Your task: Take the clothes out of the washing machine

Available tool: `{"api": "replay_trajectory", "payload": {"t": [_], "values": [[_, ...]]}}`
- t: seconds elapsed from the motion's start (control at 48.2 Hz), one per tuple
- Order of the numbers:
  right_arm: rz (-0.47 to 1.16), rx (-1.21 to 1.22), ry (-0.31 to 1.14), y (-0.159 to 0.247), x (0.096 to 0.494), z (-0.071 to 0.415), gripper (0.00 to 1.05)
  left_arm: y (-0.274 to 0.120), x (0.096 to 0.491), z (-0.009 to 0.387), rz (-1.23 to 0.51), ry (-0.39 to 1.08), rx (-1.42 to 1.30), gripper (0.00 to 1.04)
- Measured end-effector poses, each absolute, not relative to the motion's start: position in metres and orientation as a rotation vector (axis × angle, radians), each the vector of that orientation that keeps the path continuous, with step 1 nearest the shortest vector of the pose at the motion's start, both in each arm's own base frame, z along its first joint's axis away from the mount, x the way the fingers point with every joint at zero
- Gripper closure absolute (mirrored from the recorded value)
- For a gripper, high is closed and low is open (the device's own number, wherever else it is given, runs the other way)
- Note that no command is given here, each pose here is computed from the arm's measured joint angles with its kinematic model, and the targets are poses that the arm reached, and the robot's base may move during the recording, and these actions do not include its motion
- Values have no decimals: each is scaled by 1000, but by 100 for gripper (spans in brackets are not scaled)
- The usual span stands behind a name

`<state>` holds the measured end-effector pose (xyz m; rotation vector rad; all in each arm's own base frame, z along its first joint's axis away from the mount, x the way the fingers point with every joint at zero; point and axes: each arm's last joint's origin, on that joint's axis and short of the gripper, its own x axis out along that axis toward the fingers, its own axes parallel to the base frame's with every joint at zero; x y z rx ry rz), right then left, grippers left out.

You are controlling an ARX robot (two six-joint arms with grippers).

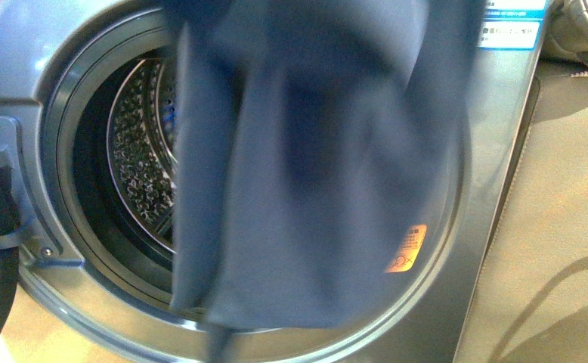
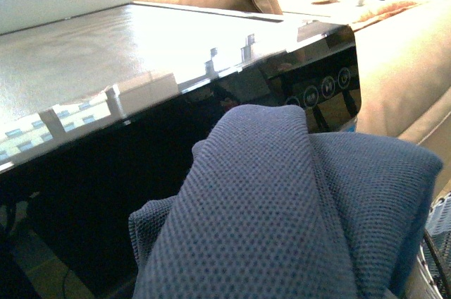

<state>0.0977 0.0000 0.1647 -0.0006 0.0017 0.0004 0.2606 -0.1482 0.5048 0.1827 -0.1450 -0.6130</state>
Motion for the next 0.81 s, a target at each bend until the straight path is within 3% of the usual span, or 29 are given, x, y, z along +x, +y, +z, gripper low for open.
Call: {"api": "replay_trajectory", "payload": {"t": [0.498, 0.808], "values": [[0, -1, 2, 0, 98, 165, 8, -160, 247, 586, -577, -199, 188, 91], [0, -1, 2, 0, 98, 165, 8, -161, 236, 597, -586, -221, 186, 92]]}}
